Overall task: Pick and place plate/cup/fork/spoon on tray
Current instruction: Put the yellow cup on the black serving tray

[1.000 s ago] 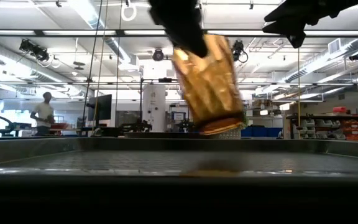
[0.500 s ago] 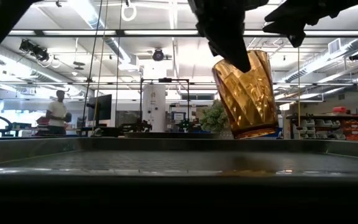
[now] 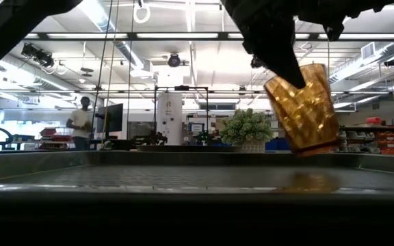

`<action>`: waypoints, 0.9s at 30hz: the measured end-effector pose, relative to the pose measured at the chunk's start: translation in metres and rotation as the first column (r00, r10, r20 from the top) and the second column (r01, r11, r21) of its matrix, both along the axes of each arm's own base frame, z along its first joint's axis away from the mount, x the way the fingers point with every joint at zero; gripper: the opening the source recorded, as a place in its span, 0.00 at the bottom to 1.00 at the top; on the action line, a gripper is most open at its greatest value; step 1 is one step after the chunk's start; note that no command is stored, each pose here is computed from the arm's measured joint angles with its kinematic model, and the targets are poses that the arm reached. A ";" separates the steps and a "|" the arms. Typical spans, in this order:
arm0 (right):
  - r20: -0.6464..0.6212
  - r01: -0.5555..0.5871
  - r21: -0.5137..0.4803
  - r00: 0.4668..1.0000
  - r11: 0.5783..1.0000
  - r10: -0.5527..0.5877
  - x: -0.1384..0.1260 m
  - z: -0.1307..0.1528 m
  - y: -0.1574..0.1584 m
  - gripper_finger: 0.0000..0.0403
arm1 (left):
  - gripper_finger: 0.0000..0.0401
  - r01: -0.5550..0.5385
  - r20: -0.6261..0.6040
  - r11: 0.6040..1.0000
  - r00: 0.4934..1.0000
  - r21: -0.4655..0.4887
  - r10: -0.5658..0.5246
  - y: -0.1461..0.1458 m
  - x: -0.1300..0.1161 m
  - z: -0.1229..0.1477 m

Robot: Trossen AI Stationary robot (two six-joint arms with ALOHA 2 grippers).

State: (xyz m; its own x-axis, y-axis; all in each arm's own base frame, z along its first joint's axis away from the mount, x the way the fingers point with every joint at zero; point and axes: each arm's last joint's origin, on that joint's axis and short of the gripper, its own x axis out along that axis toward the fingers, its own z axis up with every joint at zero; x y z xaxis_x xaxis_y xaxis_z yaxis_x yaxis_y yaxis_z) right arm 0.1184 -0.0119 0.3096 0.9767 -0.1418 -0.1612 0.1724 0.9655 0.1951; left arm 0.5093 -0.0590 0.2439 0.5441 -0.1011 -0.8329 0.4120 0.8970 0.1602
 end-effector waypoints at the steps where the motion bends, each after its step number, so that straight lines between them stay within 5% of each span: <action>1: 0.005 0.000 -0.001 1.000 1.000 0.000 -0.001 0.001 0.000 0.34 | 0.05 0.020 0.007 0.999 1.000 0.027 -0.020 0.000 0.000 0.000; 8: 0.022 0.000 0.008 1.000 1.000 0.000 -0.004 0.002 0.000 0.34 | 0.05 0.152 -0.027 0.978 0.988 0.143 -0.150 0.001 -0.002 -0.006; 16: 0.021 -0.002 0.026 1.000 1.000 0.001 -0.003 0.002 0.000 0.33 | 0.05 0.288 -0.126 0.943 0.955 0.169 -0.269 -0.007 -0.008 -0.017; 27: 0.023 -0.002 0.039 1.000 0.999 0.001 -0.003 0.002 0.001 0.33 | 0.11 0.325 -0.128 0.927 0.944 0.188 -0.305 -0.009 -0.009 -0.017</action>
